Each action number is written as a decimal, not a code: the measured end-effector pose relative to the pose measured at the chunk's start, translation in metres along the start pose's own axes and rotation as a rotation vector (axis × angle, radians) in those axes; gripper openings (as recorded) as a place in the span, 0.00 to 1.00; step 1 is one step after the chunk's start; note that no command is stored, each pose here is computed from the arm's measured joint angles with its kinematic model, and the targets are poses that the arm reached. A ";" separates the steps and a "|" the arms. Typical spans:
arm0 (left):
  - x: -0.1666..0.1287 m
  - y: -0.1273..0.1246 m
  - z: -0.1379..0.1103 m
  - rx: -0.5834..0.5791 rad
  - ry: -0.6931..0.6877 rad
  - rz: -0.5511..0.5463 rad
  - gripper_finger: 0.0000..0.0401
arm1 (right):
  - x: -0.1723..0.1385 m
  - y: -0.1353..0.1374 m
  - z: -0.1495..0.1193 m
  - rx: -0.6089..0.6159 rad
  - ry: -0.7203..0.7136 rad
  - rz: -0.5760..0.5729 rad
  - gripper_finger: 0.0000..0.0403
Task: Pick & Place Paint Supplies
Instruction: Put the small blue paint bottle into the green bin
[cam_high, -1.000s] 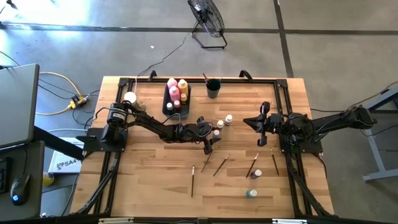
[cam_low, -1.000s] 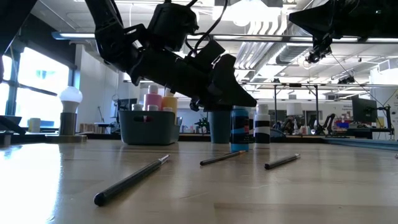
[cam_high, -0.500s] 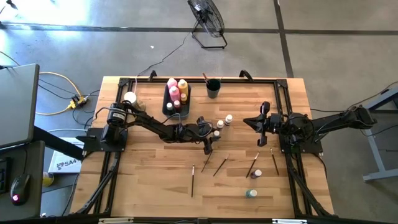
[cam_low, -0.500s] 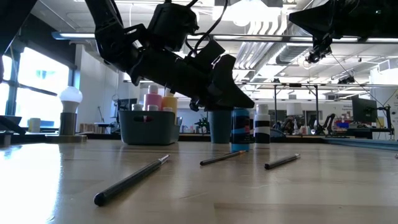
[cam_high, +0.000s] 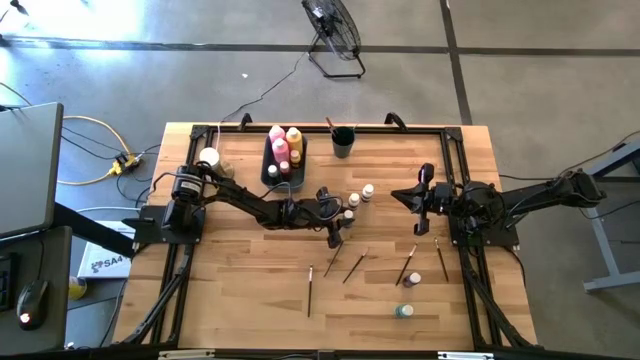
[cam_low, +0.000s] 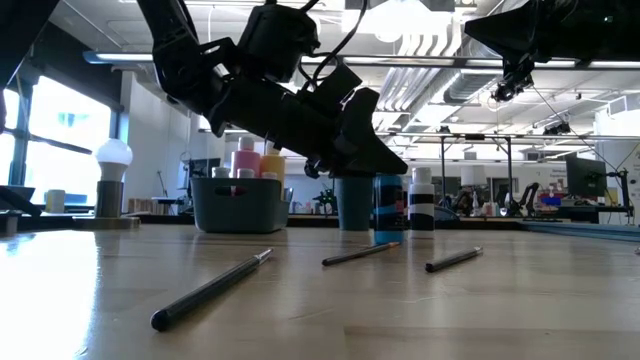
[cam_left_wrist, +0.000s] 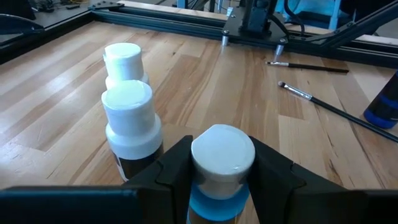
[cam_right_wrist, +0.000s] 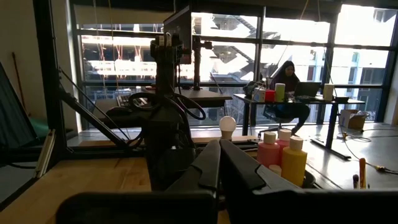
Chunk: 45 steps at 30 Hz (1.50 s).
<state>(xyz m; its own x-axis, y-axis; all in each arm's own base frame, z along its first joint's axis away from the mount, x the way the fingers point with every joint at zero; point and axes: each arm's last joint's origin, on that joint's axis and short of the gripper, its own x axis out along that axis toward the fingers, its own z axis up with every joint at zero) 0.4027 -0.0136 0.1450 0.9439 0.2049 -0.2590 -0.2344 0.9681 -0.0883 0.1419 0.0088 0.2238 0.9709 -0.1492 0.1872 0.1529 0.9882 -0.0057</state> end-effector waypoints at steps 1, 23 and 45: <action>0.000 0.000 0.000 0.000 0.000 0.000 0.31 | 0.000 0.000 0.000 0.000 0.000 0.000 0.00; -0.007 0.000 0.013 0.059 -0.007 0.016 0.30 | 0.000 0.000 0.000 -0.001 0.004 0.001 0.00; -0.091 0.024 0.088 0.171 0.101 0.539 0.30 | 0.000 0.000 -0.001 0.001 0.008 0.004 0.00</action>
<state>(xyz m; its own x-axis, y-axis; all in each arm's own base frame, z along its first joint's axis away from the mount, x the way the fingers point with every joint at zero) 0.3320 0.0033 0.2510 0.6724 0.6696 -0.3155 -0.6276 0.7417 0.2365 0.1421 0.0090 0.2230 0.9730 -0.1453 0.1795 0.1486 0.9889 -0.0052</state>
